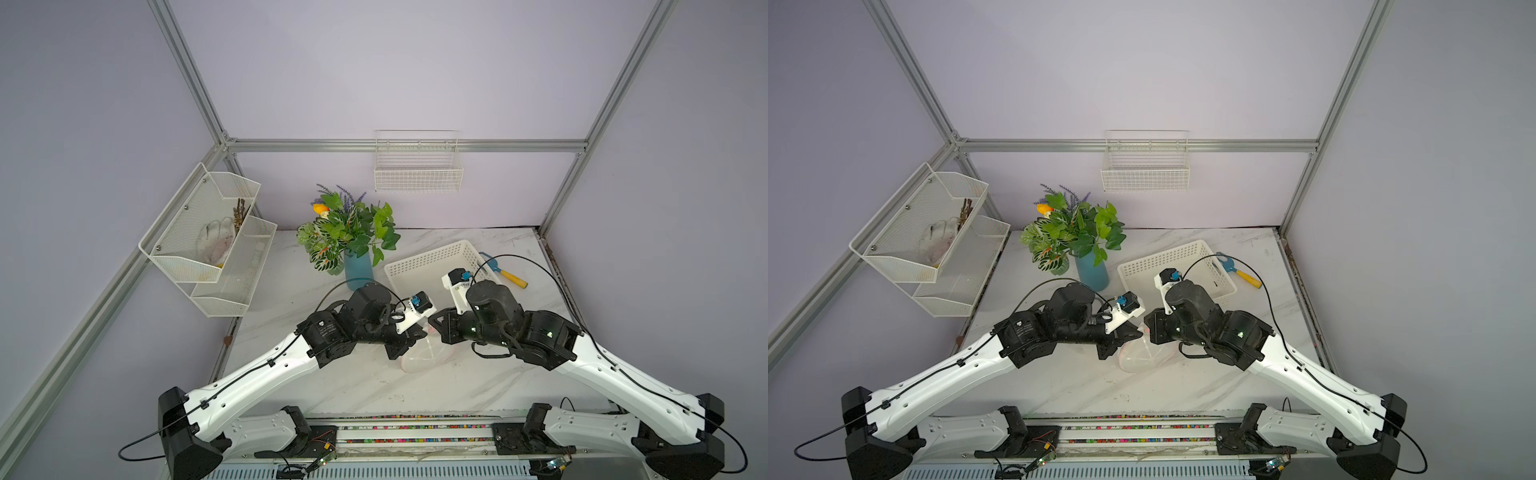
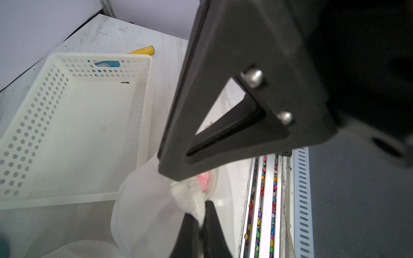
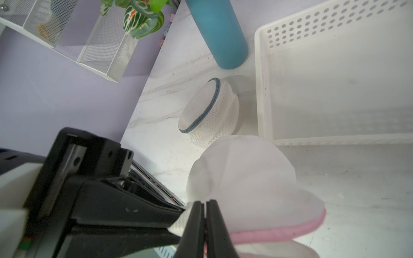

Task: Turn the laundry bag inside out
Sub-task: Zip the zipper on the laundry bag.

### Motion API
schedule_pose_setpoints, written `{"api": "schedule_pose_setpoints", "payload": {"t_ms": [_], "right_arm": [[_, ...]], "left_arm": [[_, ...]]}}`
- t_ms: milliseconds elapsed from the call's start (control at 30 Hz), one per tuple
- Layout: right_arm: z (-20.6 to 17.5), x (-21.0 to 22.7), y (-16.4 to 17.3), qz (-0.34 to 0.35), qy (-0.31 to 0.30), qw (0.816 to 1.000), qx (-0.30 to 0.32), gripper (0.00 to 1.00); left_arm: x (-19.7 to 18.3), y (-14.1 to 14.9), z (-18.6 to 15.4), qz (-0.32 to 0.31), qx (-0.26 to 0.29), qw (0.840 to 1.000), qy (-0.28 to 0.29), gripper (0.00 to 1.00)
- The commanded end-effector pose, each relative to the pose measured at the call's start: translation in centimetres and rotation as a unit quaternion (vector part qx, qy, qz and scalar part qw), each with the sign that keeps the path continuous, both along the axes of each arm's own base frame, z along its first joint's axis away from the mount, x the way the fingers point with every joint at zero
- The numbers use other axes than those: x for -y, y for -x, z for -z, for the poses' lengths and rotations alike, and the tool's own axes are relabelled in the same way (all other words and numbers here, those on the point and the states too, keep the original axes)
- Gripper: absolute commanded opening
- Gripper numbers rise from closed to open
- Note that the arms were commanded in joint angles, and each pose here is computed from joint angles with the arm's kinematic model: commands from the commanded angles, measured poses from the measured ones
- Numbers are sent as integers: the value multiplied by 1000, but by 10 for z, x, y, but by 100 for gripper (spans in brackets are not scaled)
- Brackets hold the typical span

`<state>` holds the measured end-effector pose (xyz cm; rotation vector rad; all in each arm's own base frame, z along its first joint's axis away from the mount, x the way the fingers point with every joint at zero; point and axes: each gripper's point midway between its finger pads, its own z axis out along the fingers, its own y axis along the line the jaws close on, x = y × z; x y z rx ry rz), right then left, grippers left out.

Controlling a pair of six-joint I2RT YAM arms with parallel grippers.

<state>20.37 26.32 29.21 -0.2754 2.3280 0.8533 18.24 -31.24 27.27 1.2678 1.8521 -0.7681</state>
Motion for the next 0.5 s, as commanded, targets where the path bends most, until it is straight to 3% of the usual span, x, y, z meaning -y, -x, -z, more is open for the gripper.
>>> {"api": "schedule_pose_setpoints", "payload": {"t_ms": [0, 267, 467], "right_arm": [[4, 16, -1, 18, 13, 1000, -1, 0], [2, 34, -5, 38, 7, 999, 12, 0], [-1, 56, -9, 53, -8, 996, 67, 0]], "left_arm": [[1, -4, -25, -5, 26, 999, 28, 0], [-5, -4, -14, -23, 15, 999, 20, 0], [-13, 1, -5, -31, 2, 999, 32, 0]]}}
